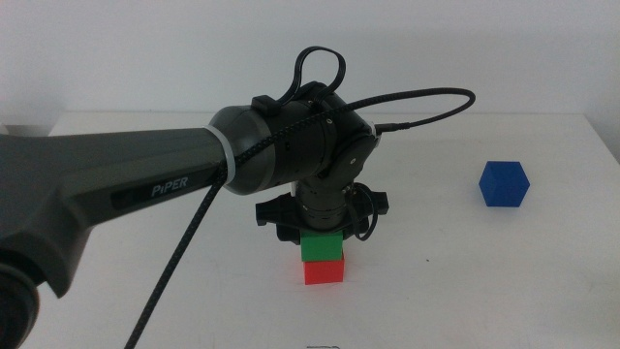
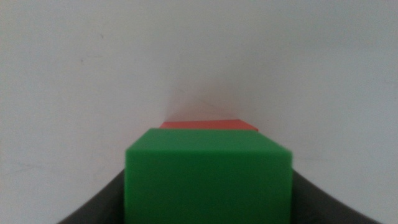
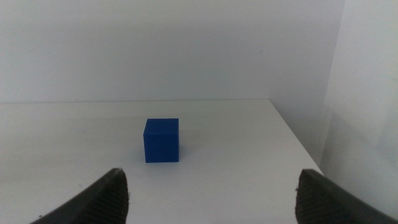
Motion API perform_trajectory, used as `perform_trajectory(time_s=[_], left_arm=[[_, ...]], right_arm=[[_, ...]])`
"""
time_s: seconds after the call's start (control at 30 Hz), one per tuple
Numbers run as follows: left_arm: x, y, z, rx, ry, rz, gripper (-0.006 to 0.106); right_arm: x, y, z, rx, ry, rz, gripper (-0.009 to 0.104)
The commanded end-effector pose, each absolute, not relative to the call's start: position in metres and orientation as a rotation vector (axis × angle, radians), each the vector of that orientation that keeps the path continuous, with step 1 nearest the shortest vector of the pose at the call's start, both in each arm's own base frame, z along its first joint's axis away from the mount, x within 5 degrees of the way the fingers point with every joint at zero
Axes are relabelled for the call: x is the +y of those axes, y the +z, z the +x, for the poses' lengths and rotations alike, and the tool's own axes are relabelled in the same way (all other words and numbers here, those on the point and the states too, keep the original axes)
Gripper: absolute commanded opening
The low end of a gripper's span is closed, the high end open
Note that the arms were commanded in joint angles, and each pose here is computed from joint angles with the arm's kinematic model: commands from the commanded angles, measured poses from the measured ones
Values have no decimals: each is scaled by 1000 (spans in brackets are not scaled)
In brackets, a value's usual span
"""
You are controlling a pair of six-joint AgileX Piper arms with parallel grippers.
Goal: Stack red cubes first, then green, then blue cubes in a specific spot.
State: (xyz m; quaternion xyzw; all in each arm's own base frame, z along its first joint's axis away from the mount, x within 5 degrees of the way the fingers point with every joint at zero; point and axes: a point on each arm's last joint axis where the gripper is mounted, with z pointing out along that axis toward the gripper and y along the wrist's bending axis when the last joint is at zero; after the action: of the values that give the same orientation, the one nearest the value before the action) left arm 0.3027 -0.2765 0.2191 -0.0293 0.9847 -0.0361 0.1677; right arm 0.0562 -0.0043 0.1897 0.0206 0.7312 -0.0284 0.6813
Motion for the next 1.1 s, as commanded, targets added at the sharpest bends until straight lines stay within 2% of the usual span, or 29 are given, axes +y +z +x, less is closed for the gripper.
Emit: perform_trajectory(time_s=[0.0,0.23,0.4,0.63,0.87,0.93,1.07], left_arm=[[-278,250,302,2718,-203,-85,69],[-279,251,303,2707,-220,-79,83],[-277,260,300,2692,-227,-37,90],[-245,326,283,2575,-243,161,90],[-192,399,242,2408,-110,446,90],[-174,416,231,2362,-117,550,90],[-133,451,198,2258,-257,717,90]], right_arm=[[-4,206,54,1526,-78,23,94],[-4,206,54,1526,-78,23,94],[-4,206,54,1526,-78,23,94],[-4,206,54,1526,-78,23,94],[-4,206,54,1526,-78,23,94],[-4,206,54,1526,-78,23,94],[-4,206,54,1526,-78,23,94]])
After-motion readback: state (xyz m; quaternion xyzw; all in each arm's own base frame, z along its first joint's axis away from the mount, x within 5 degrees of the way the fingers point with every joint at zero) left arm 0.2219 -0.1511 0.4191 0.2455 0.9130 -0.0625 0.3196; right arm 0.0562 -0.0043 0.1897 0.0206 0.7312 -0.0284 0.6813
